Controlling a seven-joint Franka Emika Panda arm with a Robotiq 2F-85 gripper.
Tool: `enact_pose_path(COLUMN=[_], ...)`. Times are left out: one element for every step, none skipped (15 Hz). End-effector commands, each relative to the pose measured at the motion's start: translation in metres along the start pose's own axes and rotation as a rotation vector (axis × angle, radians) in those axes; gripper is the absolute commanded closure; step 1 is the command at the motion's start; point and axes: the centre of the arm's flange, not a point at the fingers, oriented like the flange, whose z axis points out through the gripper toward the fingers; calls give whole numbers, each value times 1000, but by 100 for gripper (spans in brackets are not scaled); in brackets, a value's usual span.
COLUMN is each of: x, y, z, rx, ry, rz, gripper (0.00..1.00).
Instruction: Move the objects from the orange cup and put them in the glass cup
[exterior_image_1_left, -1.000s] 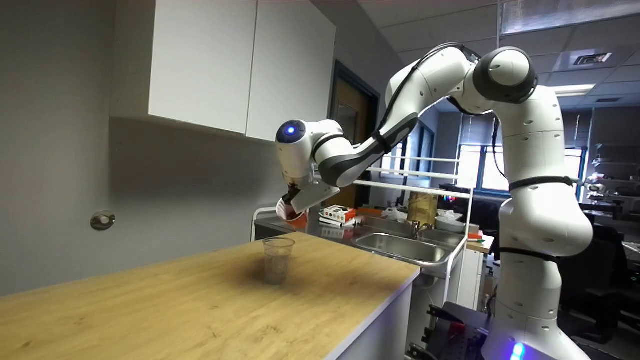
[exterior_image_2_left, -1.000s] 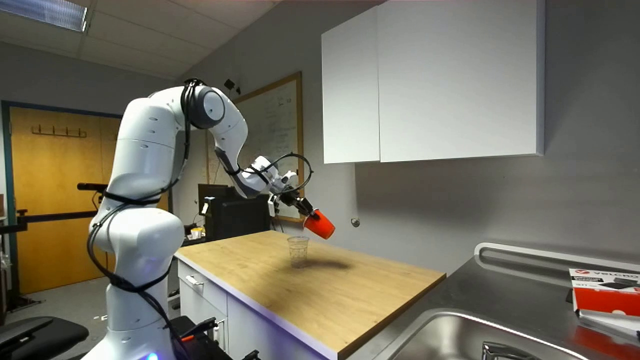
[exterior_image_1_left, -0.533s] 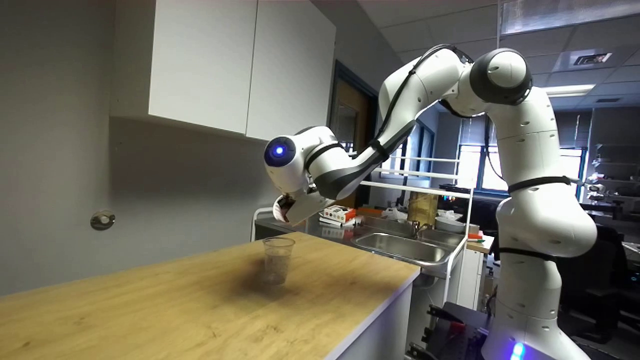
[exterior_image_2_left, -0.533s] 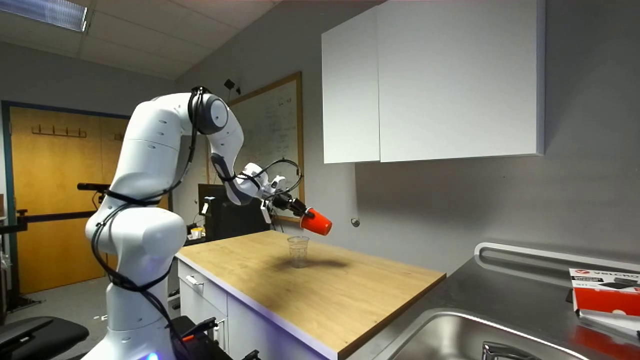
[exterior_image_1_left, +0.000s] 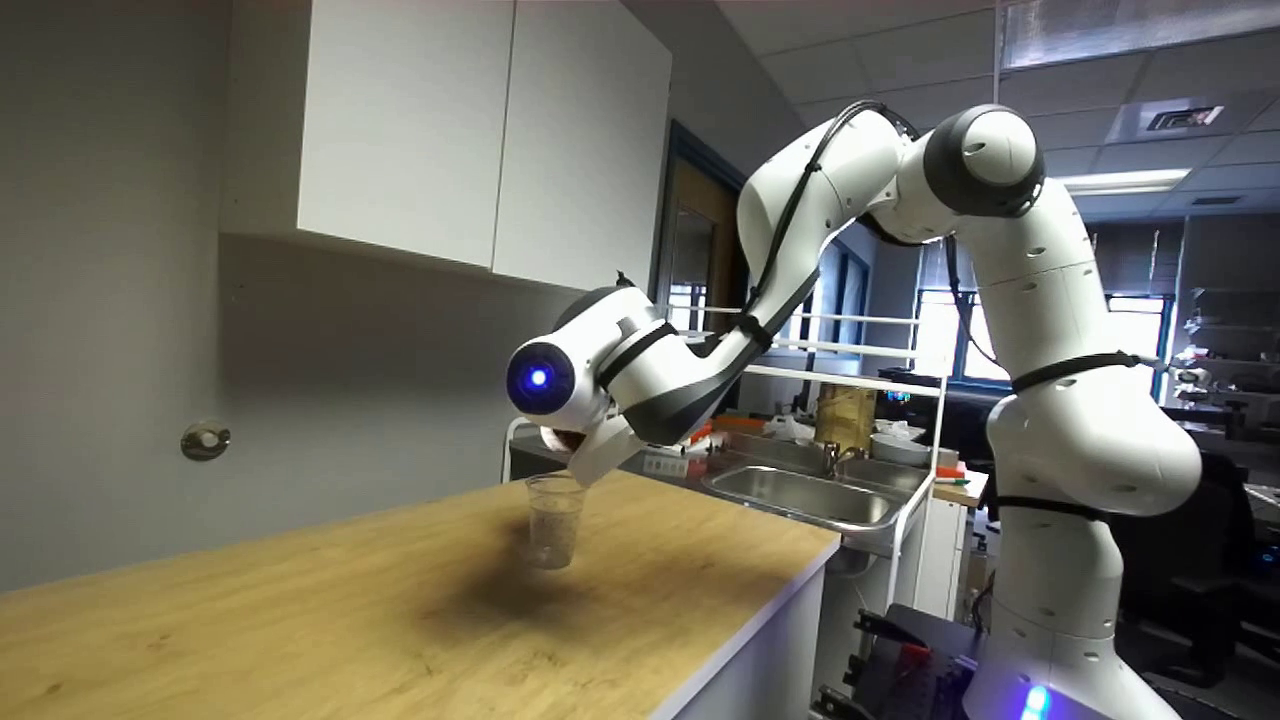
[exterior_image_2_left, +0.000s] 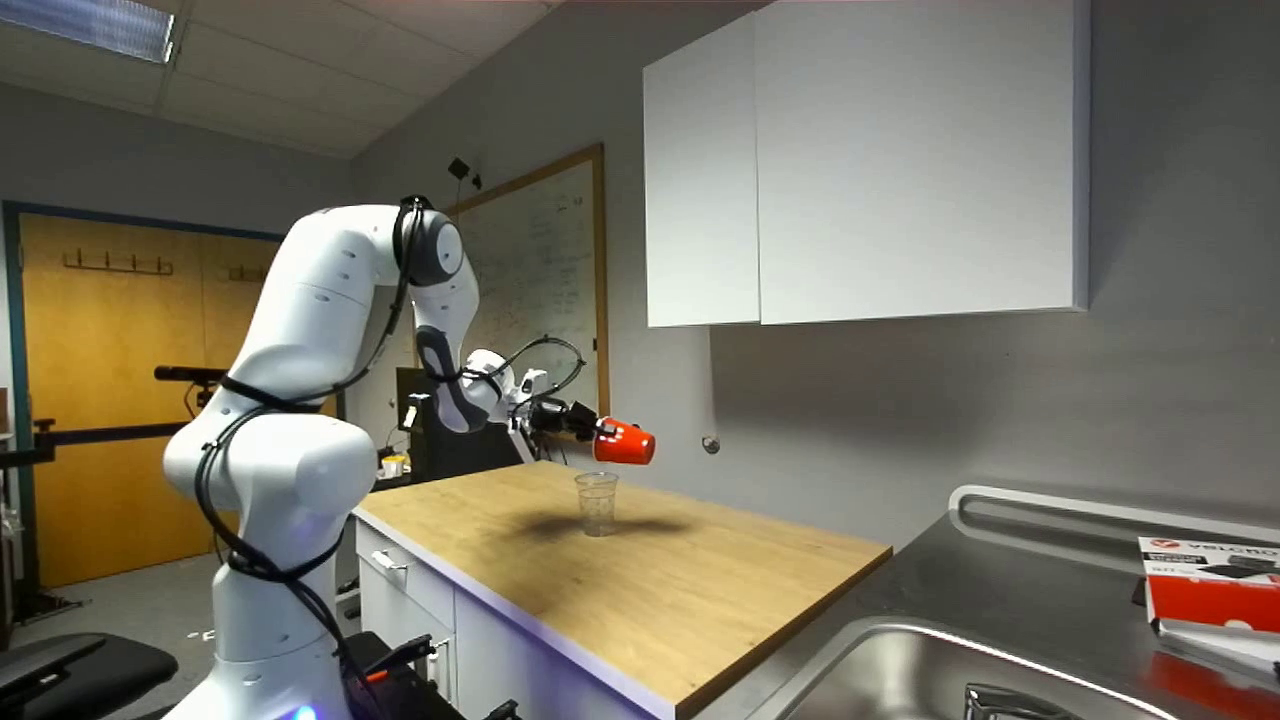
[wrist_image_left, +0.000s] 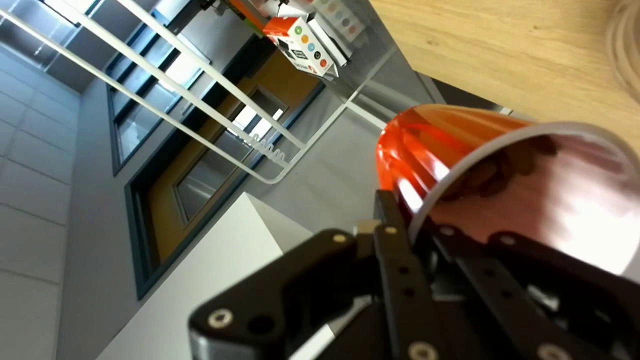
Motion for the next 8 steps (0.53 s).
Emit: enact_pose_path(x=[1, -1, -1, -1, -1, -1, -1, -1], y=[-13, -15, -15, -15, -14, -13, -11, -8], z=[-9, -10, -12, -15, -16, -17, -18, -19], rx=[-53, -61, -69, -75, -82, -89, -98, -105], ry=[61, 72, 82, 94, 105, 115, 127, 131], rz=[2, -2, -4, -2, 0, 3, 7, 11], gripper=[95, 95, 95, 95, 95, 95, 95, 95])
